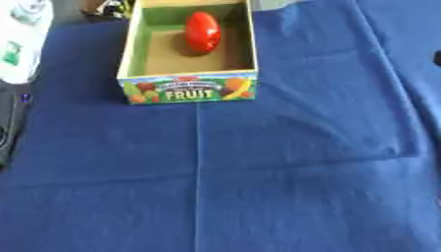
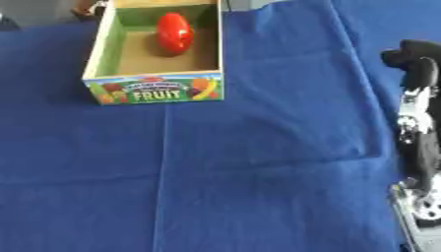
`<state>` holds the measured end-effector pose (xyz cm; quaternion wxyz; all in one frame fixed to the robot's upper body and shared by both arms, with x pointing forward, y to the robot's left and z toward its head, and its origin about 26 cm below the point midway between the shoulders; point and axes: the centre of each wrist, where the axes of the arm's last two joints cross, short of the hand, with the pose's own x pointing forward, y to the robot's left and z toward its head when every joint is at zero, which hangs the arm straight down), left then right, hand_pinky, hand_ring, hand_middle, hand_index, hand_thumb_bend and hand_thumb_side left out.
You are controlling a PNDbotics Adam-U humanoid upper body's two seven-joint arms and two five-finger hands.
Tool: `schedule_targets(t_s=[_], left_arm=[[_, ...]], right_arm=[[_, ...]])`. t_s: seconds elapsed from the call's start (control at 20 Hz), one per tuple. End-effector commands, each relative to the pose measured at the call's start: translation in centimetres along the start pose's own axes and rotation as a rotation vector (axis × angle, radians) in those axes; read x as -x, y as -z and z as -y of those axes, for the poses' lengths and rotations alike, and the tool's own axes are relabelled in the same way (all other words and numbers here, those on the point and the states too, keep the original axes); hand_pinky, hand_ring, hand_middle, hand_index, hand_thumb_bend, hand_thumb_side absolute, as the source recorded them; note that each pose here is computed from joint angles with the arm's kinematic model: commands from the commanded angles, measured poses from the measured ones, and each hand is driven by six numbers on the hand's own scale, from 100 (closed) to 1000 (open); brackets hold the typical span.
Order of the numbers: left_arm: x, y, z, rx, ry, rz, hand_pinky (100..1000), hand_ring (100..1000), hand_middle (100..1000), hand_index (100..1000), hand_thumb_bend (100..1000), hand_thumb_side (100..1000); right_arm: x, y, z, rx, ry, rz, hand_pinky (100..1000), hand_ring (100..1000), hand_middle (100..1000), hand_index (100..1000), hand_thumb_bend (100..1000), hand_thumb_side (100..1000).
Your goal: Pick up objects on the table and place them in the box.
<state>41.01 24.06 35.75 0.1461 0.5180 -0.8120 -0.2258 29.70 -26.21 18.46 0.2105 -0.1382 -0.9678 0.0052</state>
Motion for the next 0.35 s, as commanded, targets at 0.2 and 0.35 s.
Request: schedule_targets(t_s=[0.2, 0.35], left_arm=[[-0.6, -2.1, -1.5, -0.160, -0.126, 0.012, 532, 706, 708, 928, 378, 1000], [-2.4, -4.0, -0.4, -0.191, -0.231, -0.003, 496, 674, 699, 935, 382, 1000]], right_arm=[[-0.2, 0.8, 0.7, 0.021, -0.009, 0.036, 682, 643, 541, 699, 100, 661], [-0.3, 1.1, 0.8, 0.040, -0.014, 0.042, 680, 641, 541, 700, 100, 661]])
